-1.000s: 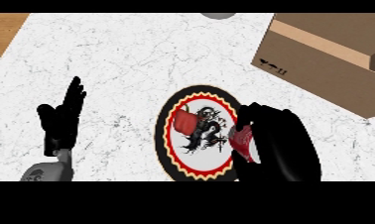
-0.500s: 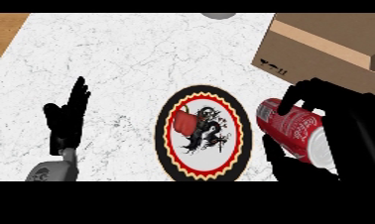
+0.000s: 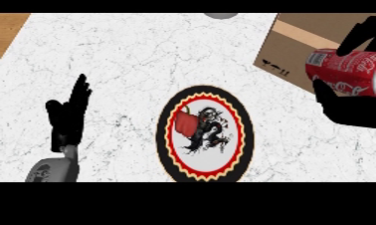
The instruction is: Pick the can from the plate and place it in the cardboard box
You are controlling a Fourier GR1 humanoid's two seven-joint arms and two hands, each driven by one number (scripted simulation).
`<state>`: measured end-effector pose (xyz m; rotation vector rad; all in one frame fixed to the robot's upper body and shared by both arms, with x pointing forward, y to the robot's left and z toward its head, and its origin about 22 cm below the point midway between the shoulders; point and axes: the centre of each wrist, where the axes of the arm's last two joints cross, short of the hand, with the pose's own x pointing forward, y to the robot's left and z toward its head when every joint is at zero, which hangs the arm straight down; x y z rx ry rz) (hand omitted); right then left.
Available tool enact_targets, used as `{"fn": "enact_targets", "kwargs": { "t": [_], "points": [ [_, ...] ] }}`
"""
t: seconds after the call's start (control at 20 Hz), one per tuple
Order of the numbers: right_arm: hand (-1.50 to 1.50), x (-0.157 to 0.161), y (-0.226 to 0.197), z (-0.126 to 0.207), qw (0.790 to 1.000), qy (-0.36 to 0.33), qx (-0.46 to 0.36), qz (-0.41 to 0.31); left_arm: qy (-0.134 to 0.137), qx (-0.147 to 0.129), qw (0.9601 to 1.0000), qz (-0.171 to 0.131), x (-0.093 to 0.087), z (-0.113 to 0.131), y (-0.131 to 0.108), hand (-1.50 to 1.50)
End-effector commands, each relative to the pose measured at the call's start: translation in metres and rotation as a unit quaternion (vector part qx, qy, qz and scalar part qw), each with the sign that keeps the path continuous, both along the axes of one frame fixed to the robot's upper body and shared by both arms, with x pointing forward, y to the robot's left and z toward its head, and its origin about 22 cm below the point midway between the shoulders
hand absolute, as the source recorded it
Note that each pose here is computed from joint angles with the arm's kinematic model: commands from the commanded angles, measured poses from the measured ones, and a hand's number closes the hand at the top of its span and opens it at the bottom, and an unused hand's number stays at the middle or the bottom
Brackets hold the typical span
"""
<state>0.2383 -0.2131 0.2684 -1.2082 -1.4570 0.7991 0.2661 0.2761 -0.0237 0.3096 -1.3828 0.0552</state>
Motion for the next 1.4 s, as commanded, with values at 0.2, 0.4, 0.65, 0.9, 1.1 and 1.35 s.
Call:
{"fn": "enact_targets", "kwargs": {
  "t": [0.2,0.4,0.65,0.9,1.1,1.35],
  "points": [
    [1.5,0.065,-0.065,-0.014,0.999,-0.005,0.037,-0.022,-0.003,-0.003,1.0,-0.001,0.004,0.005,-0.004,0.0],
    [1.5,0.106,-0.072,-0.02,0.999,0.003,0.051,-0.011,0.002,0.002,1.0,-0.005,0.013,0.002,0.002,0.0],
    [1.5,0.131,-0.118,-0.06,0.999,0.003,0.05,-0.015,0.008,-0.007,0.9999,-0.006,-0.003,0.004,-0.006,0.0],
    [1.5,0.161,-0.138,-0.098,0.996,0.007,0.06,-0.06,-0.003,-0.007,0.9998,-0.017,0.004,-0.006,-0.004,0.0],
    [-1.5,0.17,-0.148,-0.134,0.99,0.069,0.105,-0.071,-0.011,0.002,0.9999,-0.012,0.003,0.008,0.011,0.0],
    [-1.5,0.18,-0.17,-0.116,0.981,0.038,0.192,-0.016,-0.004,0.002,0.9999,-0.013,0.01,0.004,-0.002,0.0]
  ]
}}
